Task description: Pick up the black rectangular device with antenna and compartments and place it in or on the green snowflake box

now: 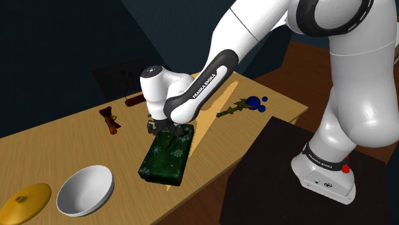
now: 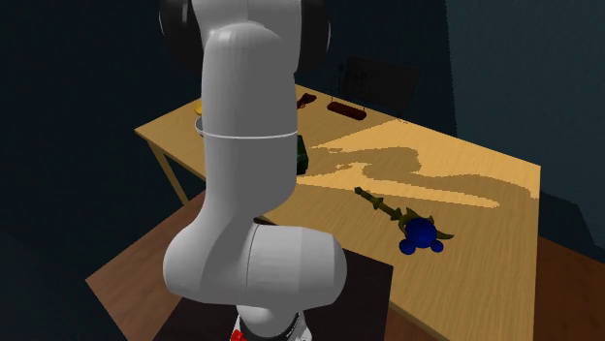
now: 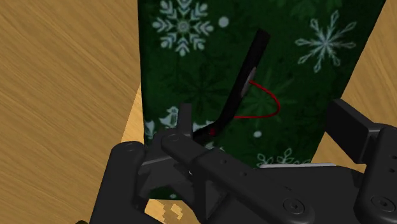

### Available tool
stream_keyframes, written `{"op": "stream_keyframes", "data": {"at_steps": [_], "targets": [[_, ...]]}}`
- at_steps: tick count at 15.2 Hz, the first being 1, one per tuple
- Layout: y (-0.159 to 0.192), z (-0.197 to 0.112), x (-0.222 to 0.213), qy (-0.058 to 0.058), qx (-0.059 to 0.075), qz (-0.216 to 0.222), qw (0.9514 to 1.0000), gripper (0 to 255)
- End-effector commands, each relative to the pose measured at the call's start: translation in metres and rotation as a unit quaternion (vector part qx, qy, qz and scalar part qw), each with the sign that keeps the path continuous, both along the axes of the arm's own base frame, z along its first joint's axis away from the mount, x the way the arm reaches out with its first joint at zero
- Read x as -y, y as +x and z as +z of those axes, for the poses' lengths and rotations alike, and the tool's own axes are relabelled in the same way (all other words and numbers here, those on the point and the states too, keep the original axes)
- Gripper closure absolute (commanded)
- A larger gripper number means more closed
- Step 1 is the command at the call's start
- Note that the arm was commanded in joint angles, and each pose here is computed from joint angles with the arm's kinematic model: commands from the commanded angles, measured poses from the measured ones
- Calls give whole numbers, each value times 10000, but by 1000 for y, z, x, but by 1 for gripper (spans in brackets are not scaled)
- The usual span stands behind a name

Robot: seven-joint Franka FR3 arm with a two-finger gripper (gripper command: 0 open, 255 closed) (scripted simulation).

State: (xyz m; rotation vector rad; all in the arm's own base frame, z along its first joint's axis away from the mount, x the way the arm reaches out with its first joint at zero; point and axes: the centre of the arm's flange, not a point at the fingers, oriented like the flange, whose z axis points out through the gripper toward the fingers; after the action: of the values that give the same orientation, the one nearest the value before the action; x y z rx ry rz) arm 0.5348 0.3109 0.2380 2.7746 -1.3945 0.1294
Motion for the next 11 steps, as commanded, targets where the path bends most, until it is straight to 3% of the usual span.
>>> {"op": "stream_keyframes", "data": {"at_steps": [1,3,11], "targets": [[-1,21,-1,0,0,1,10000,0],[-2,44,-2,0,0,1,10000,0],[-2,44,-2,0,0,1,10000,0]]}}
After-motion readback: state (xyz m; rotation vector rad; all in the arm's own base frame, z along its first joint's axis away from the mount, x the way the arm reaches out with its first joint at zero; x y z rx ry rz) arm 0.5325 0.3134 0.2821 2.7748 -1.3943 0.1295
